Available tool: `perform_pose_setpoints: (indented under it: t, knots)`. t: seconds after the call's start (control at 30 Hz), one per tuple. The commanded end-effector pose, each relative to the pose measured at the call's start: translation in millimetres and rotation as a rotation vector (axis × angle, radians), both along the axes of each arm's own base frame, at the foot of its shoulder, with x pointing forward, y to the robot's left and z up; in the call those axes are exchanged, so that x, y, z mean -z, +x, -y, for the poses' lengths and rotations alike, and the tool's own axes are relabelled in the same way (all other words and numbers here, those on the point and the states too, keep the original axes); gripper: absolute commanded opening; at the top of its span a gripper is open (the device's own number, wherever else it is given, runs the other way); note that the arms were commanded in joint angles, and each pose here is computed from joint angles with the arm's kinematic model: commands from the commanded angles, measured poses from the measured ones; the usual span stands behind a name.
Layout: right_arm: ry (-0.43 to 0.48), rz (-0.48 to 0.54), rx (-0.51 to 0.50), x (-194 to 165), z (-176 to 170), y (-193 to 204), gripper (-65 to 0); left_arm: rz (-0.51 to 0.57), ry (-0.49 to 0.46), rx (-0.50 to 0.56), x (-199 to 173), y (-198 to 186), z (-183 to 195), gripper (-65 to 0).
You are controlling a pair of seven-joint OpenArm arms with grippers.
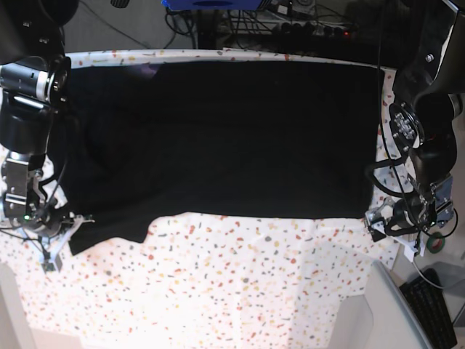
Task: Layout the t-shirt on the table in an organized manner, then fold the t-shirt properly
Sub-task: 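Lift the hem with both grippers and fold it toward the collar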
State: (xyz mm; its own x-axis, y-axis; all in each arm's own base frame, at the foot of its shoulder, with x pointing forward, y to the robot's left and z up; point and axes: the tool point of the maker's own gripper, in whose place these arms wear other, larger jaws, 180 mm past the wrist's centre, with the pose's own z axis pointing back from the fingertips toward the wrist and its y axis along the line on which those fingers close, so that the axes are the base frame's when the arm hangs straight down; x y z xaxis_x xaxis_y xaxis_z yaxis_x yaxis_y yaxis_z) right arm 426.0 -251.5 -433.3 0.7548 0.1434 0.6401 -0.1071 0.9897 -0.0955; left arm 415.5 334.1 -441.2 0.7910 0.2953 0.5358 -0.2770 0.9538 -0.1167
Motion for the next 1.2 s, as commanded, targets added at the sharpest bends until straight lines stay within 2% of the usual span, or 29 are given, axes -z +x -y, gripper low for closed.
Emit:
perform_pose_setpoints:
  t: [0.0,0.2,0.43,0.63,0.67,0.73,0.87,1.0,1.17]
  knots:
    - [-0.01,0.077,0.008,-25.2,7.7,19.9,-65.0,0.042,0.002,0.007,-12.5,14.4,0.7,-16.1]
    - [-0.01,0.075,0.008,-24.5,7.7,19.3,-65.0,0.055,-0.046,-0.006,11.1,8.9,17.1,-16.9]
    - [-0.012,0.073,0.008,-24.0,8.5,18.6,-65.0,0.058,-0.046,-0.005,13.6,8.0,19.4,-16.9]
    - [-0.01,0.073,0.008,-23.8,7.7,18.7,-65.0,0.062,-0.068,0.018,23.1,8.1,42.5,-18.4]
    - [-0.01,0.073,0.008,-23.8,7.7,18.7,-65.0,0.08,-0.065,0.018,22.3,10.4,44.3,-21.2]
    - [-0.011,0.067,0.008,-21.1,7.7,16.2,-65.0,0.103,-0.059,0.016,22.0,11.8,44.4,-32.4]
    - [-0.011,0.064,0.006,-19.2,7.3,14.5,-65.0,0.147,-0.049,0.011,16.3,18.9,43.5,-64.5]
    - [-0.006,0.11,0.001,-24.7,6.0,20.2,-65.0,0.217,-0.022,0.006,-6.0,35.5,36.1,-65.0]
    - [-0.002,0.19,-0.02,-35.5,1.0,31.1,-65.0,0.183,0.018,0.027,-26.8,37.8,23.6,-65.0]
